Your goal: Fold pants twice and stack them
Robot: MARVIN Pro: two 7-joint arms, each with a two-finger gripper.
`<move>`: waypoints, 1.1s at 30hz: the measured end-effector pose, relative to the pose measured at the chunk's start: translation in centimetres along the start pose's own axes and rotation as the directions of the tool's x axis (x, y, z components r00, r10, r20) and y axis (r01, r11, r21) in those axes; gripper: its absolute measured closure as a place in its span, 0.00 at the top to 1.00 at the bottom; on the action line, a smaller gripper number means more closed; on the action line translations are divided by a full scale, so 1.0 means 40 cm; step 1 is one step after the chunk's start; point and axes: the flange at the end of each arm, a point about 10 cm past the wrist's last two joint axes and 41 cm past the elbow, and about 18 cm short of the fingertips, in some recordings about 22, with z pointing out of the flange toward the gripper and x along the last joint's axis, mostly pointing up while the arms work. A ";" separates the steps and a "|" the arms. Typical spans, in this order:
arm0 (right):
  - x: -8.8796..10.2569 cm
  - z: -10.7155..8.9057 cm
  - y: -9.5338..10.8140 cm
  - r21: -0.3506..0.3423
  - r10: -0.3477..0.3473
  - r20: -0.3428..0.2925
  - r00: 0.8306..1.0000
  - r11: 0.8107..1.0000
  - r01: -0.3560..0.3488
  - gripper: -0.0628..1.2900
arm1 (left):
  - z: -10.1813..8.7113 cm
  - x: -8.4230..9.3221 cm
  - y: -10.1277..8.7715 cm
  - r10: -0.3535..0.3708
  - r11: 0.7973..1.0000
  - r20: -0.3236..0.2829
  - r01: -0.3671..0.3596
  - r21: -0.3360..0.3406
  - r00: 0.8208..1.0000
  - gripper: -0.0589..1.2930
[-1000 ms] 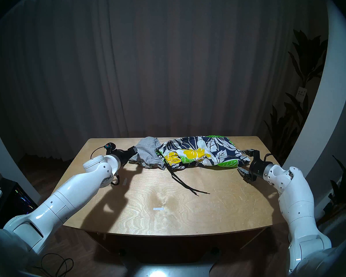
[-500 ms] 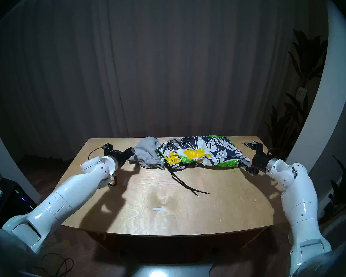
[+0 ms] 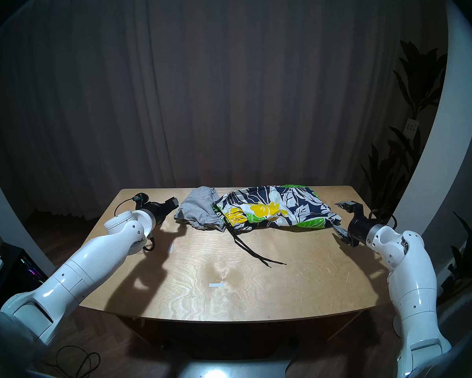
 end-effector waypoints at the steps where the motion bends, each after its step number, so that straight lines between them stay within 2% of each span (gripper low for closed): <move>1: -0.006 -0.003 0.008 -0.007 -0.001 -0.004 1.000 1.000 0.001 0.95 | -0.001 0.006 -0.002 -0.002 1.000 -0.006 0.002 0.000 1.000 0.95; 10: -0.041 -0.023 0.034 -0.026 -0.006 -0.035 0.999 1.000 0.005 0.95 | -0.007 0.036 -0.011 -0.010 1.000 -0.040 0.010 -0.006 0.999 0.95; 18: -0.056 -0.048 0.009 0.004 -0.016 -0.103 0.995 1.000 0.017 0.95 | -0.014 0.057 -0.016 -0.020 1.000 -0.068 0.018 -0.018 0.997 0.95; 26: -0.080 -0.074 -0.018 0.033 -0.013 -0.198 0.980 0.999 0.020 0.95 | -0.025 0.067 -0.020 -0.035 0.999 -0.091 0.032 -0.035 0.995 0.95; 28: -0.099 -0.077 -0.021 0.034 -0.003 -0.231 0.973 0.999 0.011 0.95 | -0.029 0.066 -0.021 -0.044 0.998 -0.096 0.040 -0.044 0.994 0.95; 33: -0.144 -0.070 -0.010 0.013 0.016 -0.269 0.963 1.000 -0.013 0.95 | -0.038 0.057 -0.021 -0.059 0.997 -0.100 0.054 -0.059 0.993 0.95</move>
